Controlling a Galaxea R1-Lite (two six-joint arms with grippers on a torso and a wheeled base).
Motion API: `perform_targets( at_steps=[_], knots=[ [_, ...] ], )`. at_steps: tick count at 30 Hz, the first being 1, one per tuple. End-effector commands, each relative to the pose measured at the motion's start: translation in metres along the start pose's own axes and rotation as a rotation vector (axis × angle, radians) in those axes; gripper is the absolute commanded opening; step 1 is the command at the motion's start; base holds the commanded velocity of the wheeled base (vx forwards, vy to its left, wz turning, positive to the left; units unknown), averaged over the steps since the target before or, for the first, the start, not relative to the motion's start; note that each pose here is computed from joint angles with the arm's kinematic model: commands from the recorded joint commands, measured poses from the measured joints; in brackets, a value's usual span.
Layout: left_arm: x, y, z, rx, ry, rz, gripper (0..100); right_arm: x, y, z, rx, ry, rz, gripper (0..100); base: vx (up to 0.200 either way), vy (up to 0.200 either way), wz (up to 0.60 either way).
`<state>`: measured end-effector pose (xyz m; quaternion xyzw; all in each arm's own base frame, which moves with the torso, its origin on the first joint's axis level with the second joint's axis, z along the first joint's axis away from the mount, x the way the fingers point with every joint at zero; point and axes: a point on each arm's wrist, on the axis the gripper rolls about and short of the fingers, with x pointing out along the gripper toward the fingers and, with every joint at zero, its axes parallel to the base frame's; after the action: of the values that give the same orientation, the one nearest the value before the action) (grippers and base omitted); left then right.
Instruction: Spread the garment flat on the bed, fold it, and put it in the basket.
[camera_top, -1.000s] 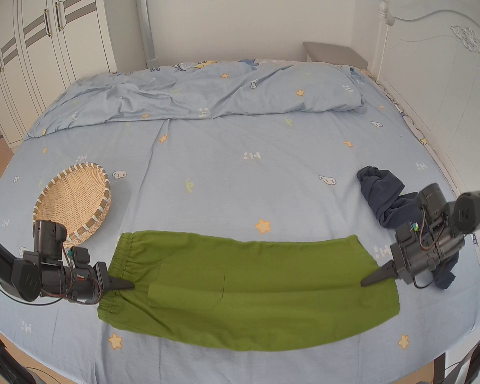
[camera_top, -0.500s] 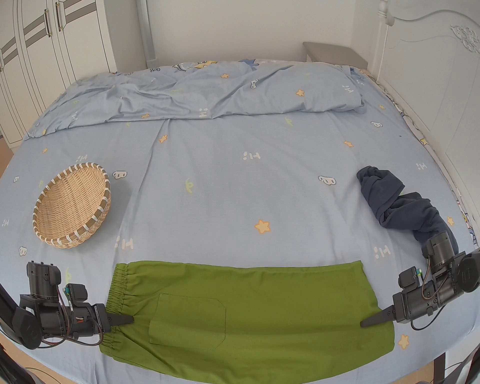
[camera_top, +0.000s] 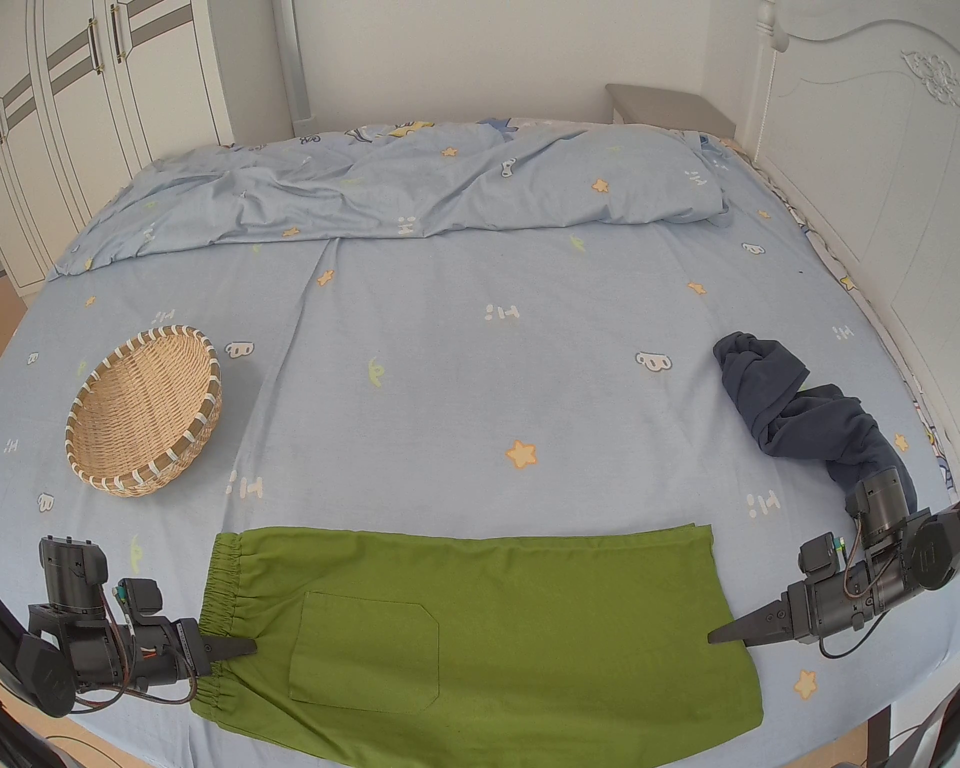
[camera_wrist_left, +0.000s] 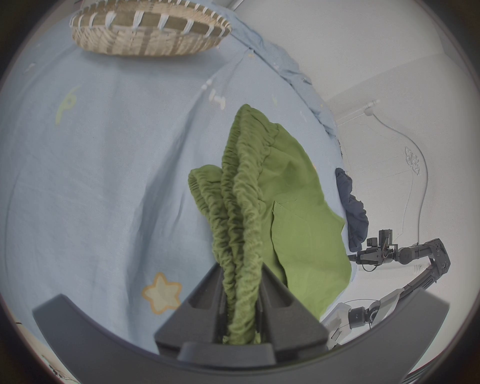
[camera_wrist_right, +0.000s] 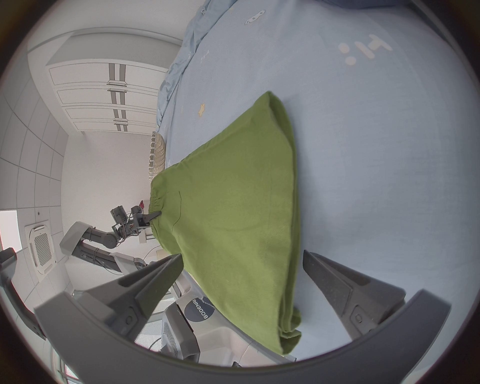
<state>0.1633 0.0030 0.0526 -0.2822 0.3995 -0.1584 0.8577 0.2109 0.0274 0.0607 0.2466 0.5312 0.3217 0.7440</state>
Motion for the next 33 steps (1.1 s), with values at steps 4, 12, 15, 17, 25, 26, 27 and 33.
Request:
perform_targets(
  at_steps=[4,12,15,17,25,26,27,33],
  knots=[
    [-0.037,-0.007,0.020,0.012,-0.195,0.043,0,-0.023,0.014,0.012,-0.057,-0.127,0.002,100,0.000,0.000,0.00],
    [-0.069,-0.014,0.043,-0.023,-0.170,0.147,0,-0.048,0.049,0.040,-0.109,-0.267,0.042,100,0.000,0.000,0.00],
    [-0.073,-0.015,0.047,-0.013,-0.166,0.156,0,-0.056,0.063,0.049,-0.151,-0.305,0.055,100,0.000,0.000,0.00],
    [-0.073,-0.017,0.047,-0.002,-0.167,0.159,0,-0.061,0.072,0.055,-0.154,-0.323,0.069,100,0.000,0.000,0.00],
    [-0.072,-0.057,0.051,0.115,-0.096,0.213,0,-0.062,0.090,0.065,-0.179,-0.327,0.104,100,0.000,0.000,0.00],
    [-0.072,-0.057,0.051,0.115,-0.096,0.213,0,-0.062,0.090,0.065,-0.179,-0.327,0.104,100,0.000,0.000,0.00],
    [-0.074,-0.071,0.052,0.143,-0.064,0.221,0,-0.063,0.091,0.067,-0.183,-0.331,0.105,100,0.000,0.000,0.00],
    [-0.087,-0.122,0.060,0.105,0.014,0.115,0,-0.066,0.095,0.069,-0.169,-0.328,0.104,100,0.000,0.000,0.00]
  ],
)
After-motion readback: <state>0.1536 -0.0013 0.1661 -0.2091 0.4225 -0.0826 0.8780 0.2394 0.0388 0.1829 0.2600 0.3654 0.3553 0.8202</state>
